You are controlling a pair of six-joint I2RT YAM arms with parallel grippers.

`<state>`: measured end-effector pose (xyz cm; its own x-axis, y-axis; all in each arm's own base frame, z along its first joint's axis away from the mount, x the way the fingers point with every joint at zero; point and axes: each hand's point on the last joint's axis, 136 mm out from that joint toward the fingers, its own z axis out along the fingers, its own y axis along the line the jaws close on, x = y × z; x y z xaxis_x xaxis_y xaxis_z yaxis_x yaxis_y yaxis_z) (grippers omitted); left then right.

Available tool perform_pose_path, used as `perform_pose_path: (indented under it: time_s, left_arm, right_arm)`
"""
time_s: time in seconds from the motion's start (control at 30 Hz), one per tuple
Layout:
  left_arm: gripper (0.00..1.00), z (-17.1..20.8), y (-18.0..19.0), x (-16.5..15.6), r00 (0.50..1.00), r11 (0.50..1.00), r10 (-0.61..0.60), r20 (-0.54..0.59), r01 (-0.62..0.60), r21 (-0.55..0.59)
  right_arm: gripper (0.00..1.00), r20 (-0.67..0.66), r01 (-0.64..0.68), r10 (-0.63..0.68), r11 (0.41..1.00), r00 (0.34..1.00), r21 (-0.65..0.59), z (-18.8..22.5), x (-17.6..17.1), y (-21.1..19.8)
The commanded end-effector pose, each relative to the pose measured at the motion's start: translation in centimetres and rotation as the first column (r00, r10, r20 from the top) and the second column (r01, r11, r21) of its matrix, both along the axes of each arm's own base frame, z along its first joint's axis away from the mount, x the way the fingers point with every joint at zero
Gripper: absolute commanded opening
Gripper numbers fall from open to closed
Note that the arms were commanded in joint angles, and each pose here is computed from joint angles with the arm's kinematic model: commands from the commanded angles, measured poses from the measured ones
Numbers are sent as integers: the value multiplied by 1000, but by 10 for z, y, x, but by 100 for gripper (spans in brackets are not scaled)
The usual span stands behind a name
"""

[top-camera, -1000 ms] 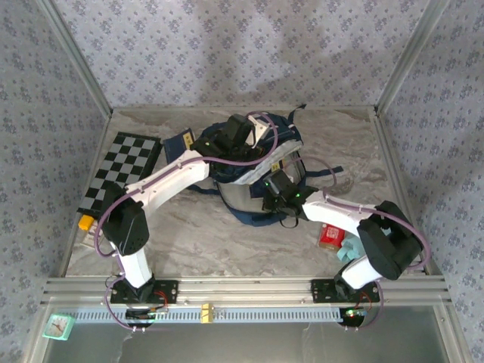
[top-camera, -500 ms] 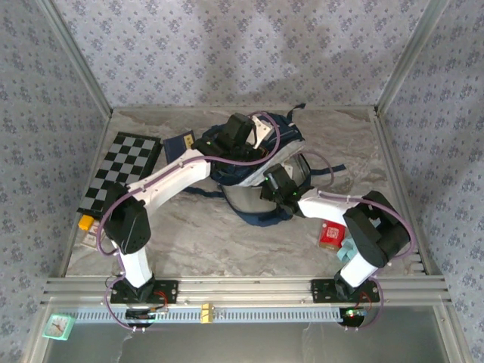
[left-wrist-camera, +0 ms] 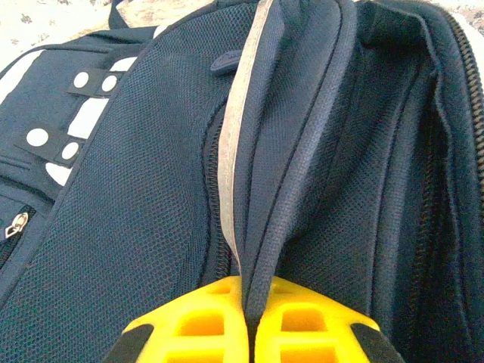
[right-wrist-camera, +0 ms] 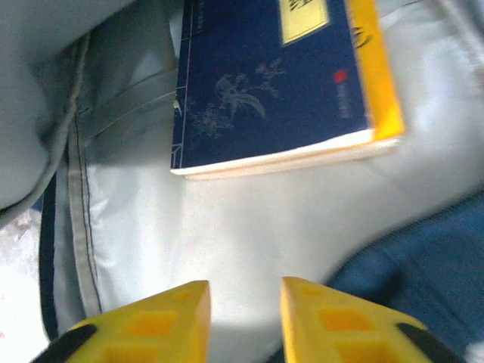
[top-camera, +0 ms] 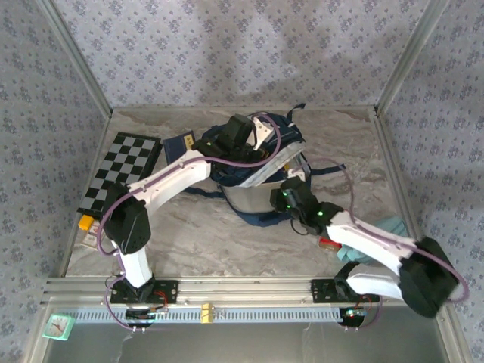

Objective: Pack the student bag

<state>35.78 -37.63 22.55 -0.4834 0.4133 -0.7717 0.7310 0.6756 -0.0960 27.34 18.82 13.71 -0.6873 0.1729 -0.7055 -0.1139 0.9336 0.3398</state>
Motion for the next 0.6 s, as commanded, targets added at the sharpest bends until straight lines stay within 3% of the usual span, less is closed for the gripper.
perform_pose_path:
  time_s: [0.0,0.13,0.23,0.3,0.43,0.57]
  left_arm:
    - [9,15,-14,1,999,996,-26,31,29,-89]
    - [25,22,-1,-9,998,989,37,-44,-43,-139]
    - [45,38,10,-31,996,971,35,-84,-54,-233]
    - [51,41,28,-39,993,962,81,-90,-102,-254]
    - [59,32,82,-40,961,934,243,-133,-269,-234]
    - [63,7,148,-32,876,863,421,-237,-467,-193]
  right_arm:
    - [38,-107,48,-57,995,993,-86,-12,-31,-40]
    - [42,-112,46,-55,995,992,-84,8,-37,-54]
    - [47,-104,3,-9,998,995,-60,23,-34,-45]
    - [50,-111,-57,54,998,992,-26,31,-30,-28]
    - [52,-150,-148,146,989,978,-3,36,-16,11]
    - [54,-136,-248,243,968,960,-23,40,0,64]
